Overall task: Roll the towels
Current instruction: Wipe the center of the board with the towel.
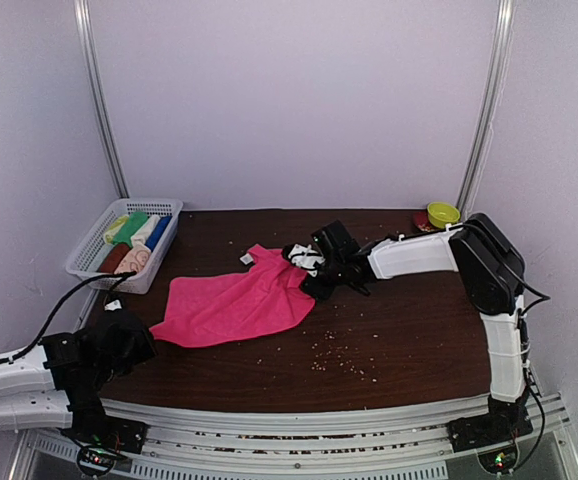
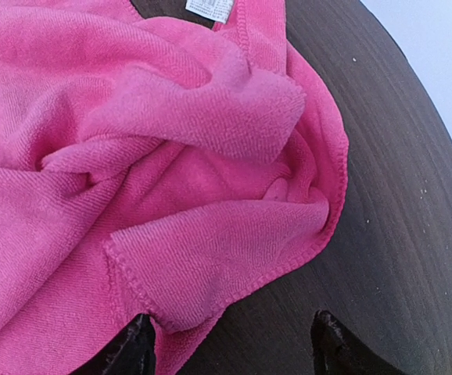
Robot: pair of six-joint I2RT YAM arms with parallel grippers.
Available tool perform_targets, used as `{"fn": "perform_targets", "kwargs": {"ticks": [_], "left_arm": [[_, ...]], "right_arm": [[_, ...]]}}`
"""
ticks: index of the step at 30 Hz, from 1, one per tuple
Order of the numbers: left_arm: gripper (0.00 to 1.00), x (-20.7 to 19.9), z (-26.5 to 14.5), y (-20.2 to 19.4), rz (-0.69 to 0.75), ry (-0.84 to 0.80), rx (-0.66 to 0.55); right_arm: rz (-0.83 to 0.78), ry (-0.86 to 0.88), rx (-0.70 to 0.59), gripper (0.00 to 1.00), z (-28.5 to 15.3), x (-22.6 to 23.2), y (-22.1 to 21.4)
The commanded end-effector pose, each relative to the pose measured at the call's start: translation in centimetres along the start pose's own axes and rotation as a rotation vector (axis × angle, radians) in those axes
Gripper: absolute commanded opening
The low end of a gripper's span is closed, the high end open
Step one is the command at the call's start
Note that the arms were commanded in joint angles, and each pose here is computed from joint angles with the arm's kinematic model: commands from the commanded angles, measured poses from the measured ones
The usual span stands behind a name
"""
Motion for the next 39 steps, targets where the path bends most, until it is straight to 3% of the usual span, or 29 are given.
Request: {"fn": "perform_targets", "kwargs": {"ticks": [1, 15, 18, 24, 25, 33, 39], "left_arm": [[0.00, -0.2, 0.2, -0.1, -0.021, -0.028, -0.006], [0.00, -0.1, 0.4, -0.4, -0.028, -0.033, -0.003], [0.00, -0.1, 0.5, -0.5, -0.028, -0.035, -0.002], [0.00, -0.2, 0.4, -0.4, -0.030, -0.039, -0.005], [0.00, -0.2, 0.4, -0.3, -0.030, -0.040, -0.008], [0.00, -1.5, -0.9, 1.6, -0.018, -0.053, -0.068], [0.00, -3.7, -3.0, 4.5, -0.008, -0.078, -0.136]], "right_arm": [[-0.031, -0.027, 0.024, 0.69, 1.0, 0.8, -0.5], [-0.063, -0.076, 0.066, 0.67, 2.2, 2.0, -0.8], [-0.071, -0.089, 0.081, 0.52, 2.6, 2.1, -1.1], [-0.096, -0.116, 0.074, 0.03, 1.7, 1.5, -0.5], [-0.102, -0.125, 0.067, 0.00, 1.2, 1.3, -0.2], [-0.129, -0.177, 0.019, 0.00, -3.9, -2.3, 0.9], [-0.164, -0.246, 0.080, 0.00, -9.1, -6.1, 0.1]]}}
Point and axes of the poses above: each gripper's point midway between its finger pads, its own z axis out along the fingers, its own x axis along the line the jaws close on, y = z × x, the point moved 10 cm from there along -z, back along the fingers, and after that the axes turned 5 degrees about -z, right-handed, at the moved point
